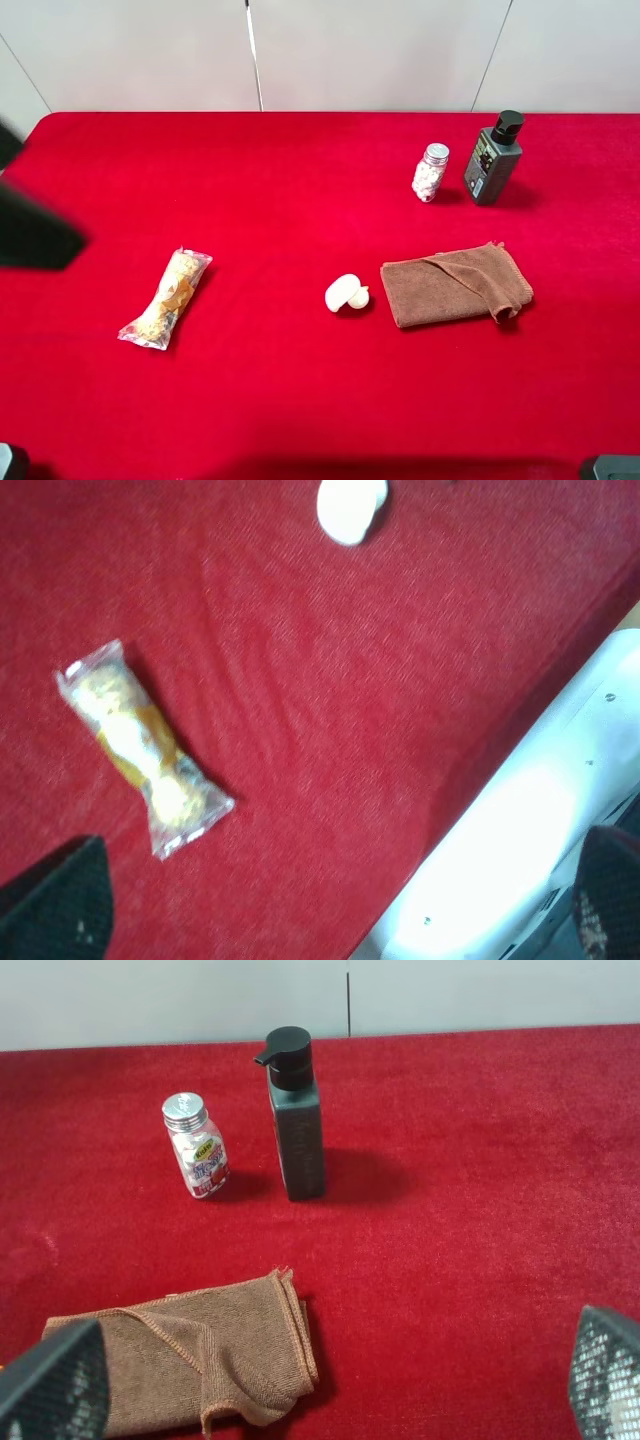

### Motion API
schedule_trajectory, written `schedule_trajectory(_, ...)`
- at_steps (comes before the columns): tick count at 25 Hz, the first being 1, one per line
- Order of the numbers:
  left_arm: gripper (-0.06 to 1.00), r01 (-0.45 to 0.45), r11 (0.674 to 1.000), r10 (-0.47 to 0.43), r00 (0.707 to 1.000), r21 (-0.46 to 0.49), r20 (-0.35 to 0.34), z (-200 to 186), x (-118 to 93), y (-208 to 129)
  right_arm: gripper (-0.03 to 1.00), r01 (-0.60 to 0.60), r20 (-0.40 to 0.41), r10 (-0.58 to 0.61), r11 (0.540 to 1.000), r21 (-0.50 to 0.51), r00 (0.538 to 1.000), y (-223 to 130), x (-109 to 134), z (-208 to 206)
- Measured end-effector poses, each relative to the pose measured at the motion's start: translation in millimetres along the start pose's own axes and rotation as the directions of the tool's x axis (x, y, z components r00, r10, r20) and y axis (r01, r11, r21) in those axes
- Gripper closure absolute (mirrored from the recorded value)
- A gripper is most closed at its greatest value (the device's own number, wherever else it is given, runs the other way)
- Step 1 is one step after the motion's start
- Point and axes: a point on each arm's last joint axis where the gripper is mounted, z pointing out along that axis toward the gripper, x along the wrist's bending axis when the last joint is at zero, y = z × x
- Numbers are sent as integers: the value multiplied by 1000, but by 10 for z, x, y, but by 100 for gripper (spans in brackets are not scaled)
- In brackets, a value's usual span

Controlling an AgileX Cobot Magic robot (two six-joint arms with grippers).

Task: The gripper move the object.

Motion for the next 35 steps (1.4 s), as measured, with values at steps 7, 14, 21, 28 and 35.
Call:
schedule_trajectory(7,4,152,985,-159,983,-79,-91,-19,206,-710,27,0,0,0,1000,0,1000,0,0,0)
schedule_trajectory(14,4,348,906,-399,893,-242,-210,75,262,-1275,27,0,0,0,1000,0,1000,0,0,0)
schedule_trajectory(21,4,360,833,-503,810,-420,-302,243,201,-1596,27,0,0,0,1000,0,1000,0,0,0)
schedule_trajectory(28,4,270,813,-499,779,-516,-379,206,58,-1706,27,0,0,0,1000,0,1000,0,0,0)
schedule_trajectory(35,4,258,813,-497,773,-522,-393,203,42,-1717,27,0,-1,0,1000,0,1000,0,1,0)
